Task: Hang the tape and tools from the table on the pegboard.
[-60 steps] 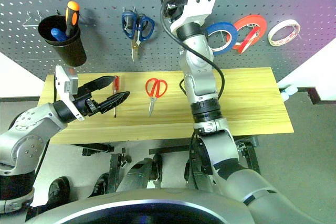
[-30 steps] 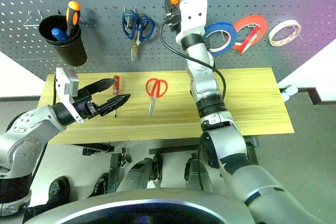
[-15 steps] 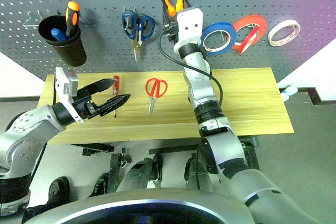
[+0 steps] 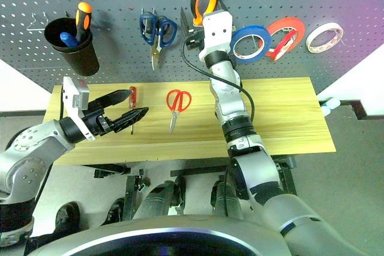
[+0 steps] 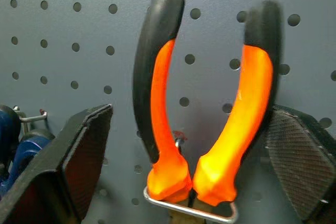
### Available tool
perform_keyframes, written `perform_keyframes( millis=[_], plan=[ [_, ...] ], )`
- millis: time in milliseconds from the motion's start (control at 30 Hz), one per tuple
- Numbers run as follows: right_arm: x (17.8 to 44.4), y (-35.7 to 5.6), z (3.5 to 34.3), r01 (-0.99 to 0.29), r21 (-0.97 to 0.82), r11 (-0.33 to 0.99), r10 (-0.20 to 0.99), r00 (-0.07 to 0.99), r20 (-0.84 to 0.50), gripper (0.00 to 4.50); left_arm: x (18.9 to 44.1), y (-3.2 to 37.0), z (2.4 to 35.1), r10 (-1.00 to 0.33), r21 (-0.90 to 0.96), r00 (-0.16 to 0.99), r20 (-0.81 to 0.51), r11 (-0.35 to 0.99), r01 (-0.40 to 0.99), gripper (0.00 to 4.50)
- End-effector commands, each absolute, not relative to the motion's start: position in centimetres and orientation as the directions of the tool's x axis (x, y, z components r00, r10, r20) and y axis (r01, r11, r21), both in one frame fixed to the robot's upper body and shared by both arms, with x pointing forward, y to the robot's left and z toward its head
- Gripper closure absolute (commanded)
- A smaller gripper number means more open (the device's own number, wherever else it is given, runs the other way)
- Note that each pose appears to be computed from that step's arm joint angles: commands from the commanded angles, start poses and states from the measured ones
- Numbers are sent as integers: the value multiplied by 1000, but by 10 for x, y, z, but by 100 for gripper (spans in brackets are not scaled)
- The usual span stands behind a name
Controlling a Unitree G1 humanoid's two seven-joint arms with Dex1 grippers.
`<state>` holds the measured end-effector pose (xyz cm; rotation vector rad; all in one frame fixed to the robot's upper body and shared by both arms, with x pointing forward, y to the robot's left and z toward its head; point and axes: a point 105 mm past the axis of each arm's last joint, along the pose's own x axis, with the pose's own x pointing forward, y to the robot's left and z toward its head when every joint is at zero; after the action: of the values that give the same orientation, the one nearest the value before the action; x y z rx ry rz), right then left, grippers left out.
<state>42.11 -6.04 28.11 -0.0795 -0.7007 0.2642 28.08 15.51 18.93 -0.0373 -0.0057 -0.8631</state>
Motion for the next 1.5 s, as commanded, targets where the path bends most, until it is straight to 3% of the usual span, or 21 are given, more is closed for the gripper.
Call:
perform_keyframes(
  millis=[33, 467, 833, 967, 1033, 1167, 1267, 1333, 1400, 1500],
  plan=[
    [413, -63, 299, -197, -164, 967, 255, 683, 684, 3, 275, 154, 199, -766, 1, 641, 46, 642, 767, 0],
    [377, -70, 348, -241, -129, 962, 249, 575, 780, 3, 278, 151, 198, -772, -4, 633, 55, 634, 774, 0],
    [337, -77, 385, -417, -59, 907, 279, 491, 825, 3, 284, 150, 199, -783, 2, 620, 59, 621, 784, 0],
    [323, -84, 385, -540, -75, 838, 388, 494, 778, 3, 288, 153, 198, -781, 9, 621, 58, 623, 782, 0],
    [317, -79, 377, -658, -55, 751, 489, 500, 714, 3, 290, 155, 197, -780, 7, 623, 59, 625, 781, 0],
    [319, -94, 361, -722, 16, 692, 578, 567, 587, 3, 298, 156, 196, -774, 4, 629, 71, 631, 776, 0],
    [306, -95, 334, -793, -37, 609, 718, 530, 451, 3, 303, 155, 192, -775, 7, 628, 70, 630, 776, 0],
    [297, -101, 309, -832, -53, 552, 795, 505, 336, 3, 308, 154, 190, -769, 3, 635, 74, 637, 771, 0],
    [287, -117, 270, -873, -38, 485, 868, 476, 140, 3, 315, 148, 184, -769, -2, 635, 75, 637, 771, 0],
    [286, -134, 241, -867, -65, 494, 865, 497, -63, 3, 323, 144, 177, -755, -1, 652, 73, 653, 757, 0]
  ],
)
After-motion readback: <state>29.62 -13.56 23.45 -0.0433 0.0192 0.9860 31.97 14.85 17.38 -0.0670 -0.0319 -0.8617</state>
